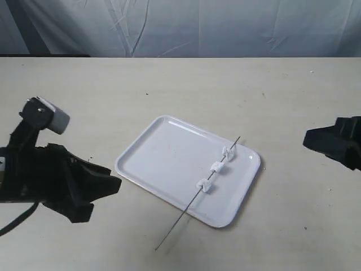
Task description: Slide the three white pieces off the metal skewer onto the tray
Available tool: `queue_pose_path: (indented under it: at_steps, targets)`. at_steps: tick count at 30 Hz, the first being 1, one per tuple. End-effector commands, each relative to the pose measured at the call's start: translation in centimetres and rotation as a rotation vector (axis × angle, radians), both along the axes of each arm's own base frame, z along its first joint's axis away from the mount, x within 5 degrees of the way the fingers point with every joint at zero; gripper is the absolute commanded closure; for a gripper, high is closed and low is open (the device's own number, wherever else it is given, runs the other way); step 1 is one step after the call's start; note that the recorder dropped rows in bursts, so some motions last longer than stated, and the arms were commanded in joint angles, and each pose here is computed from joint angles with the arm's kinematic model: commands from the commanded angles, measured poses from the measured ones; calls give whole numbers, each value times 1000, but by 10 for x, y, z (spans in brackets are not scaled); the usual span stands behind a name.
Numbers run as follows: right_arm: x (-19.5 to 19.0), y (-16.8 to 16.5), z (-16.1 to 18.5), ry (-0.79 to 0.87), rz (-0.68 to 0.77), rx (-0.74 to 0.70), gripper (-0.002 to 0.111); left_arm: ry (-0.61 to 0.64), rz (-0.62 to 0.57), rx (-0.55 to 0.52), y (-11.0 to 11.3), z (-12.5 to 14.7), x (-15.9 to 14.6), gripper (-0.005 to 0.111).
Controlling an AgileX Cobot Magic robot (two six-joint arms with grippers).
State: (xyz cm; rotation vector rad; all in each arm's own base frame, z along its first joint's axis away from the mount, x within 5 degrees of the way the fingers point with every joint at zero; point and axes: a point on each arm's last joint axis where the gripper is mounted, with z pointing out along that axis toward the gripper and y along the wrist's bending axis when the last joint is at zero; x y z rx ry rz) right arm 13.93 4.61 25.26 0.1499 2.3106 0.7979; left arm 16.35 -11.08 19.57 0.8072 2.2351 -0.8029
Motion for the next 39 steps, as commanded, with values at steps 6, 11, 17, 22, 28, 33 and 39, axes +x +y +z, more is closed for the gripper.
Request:
queue_pose_path:
  at_steps: [6, 11, 17, 22, 28, 33, 39]
  targets:
    - [41, 5, -6, 99, 91, -6, 61, 47, -142, 174, -38, -36, -12, 66]
    - [54, 9, -15, 107, 107, 58, 61, 68, -121, 218, -47, -44, -10, 53]
    - [68, 12, -32, 144, 135, 81, 61, 63, -81, 162, -71, -30, 10, 55]
    - [70, 12, -37, 151, 163, 63, 61, 32, -123, 194, -98, -35, 16, 55]
    - [69, 13, -37, 152, 181, 64, 61, 77, -58, 266, -106, -57, 15, 55]
    - [71, 11, -38, 143, 159, 49, 61, 59, -71, 284, -111, -59, 10, 55]
    - [71, 11, -38, 142, 156, 52, 61, 15, -83, 329, -118, -64, 3, 55]
